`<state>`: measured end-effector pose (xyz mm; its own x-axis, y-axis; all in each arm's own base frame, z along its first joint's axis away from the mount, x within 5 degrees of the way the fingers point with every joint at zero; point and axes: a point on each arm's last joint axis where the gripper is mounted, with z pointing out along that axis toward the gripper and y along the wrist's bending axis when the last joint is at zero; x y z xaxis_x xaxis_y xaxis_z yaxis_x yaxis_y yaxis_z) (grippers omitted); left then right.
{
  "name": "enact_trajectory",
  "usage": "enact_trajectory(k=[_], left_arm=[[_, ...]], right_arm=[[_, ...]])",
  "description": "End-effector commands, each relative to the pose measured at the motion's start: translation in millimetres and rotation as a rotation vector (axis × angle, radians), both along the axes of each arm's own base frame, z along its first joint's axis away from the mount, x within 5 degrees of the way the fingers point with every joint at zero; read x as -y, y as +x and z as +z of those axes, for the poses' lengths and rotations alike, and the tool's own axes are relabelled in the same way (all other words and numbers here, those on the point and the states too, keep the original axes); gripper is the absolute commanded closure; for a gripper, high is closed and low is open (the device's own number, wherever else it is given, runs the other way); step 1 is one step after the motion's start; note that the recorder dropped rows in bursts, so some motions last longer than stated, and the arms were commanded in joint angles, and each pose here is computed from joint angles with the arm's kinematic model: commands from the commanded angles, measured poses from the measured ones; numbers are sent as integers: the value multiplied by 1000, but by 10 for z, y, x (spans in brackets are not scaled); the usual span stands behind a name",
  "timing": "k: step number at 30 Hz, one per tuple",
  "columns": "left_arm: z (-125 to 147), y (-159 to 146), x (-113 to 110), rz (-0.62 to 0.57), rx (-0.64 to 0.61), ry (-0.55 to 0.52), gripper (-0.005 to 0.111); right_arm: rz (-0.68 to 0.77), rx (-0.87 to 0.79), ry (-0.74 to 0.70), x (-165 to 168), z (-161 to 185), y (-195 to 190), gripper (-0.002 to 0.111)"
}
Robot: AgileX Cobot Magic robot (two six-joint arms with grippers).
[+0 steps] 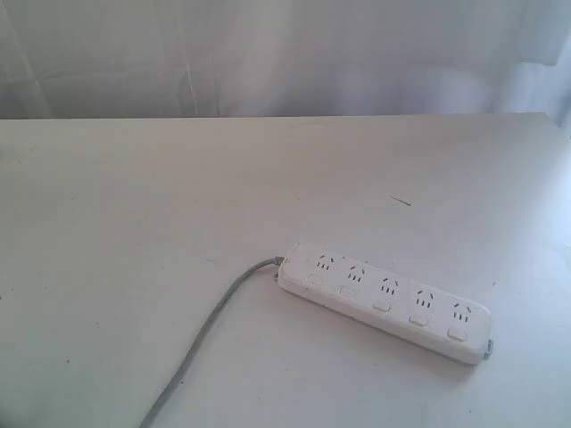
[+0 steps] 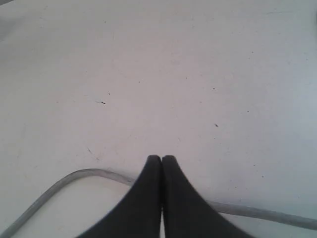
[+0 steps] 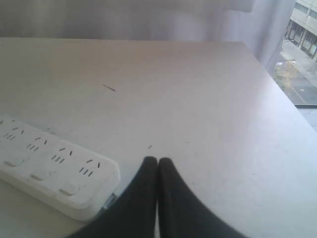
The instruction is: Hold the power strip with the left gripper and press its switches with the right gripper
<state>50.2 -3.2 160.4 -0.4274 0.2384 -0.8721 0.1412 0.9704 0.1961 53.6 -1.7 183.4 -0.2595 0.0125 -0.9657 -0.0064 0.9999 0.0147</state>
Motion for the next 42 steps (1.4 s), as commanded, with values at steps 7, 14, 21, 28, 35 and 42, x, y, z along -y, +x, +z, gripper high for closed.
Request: enact_trajectory(k=[7,14,21,28,35,42], left_arm=[[45,32,-8,-14,75,53,107],[455,85,-3,112,388,-403,107],[745,29,8,85,417,-377,107],[1050,-101,60,-3,369,-243,107],[1301,-309,315,-341,346,-124,107],[1453,-370,418,-449,456,-244,107]], right_arm=[[-4,4,-1,2,-14,-1,108],[-4,4,-1,2,-14,-1,108],[-4,4,-1,2,-14,-1,108],[-4,4,-1,2,-14,-1,108],[-4,4,-1,2,-14,-1,108],[-4,4,-1,2,-14,-1,108]])
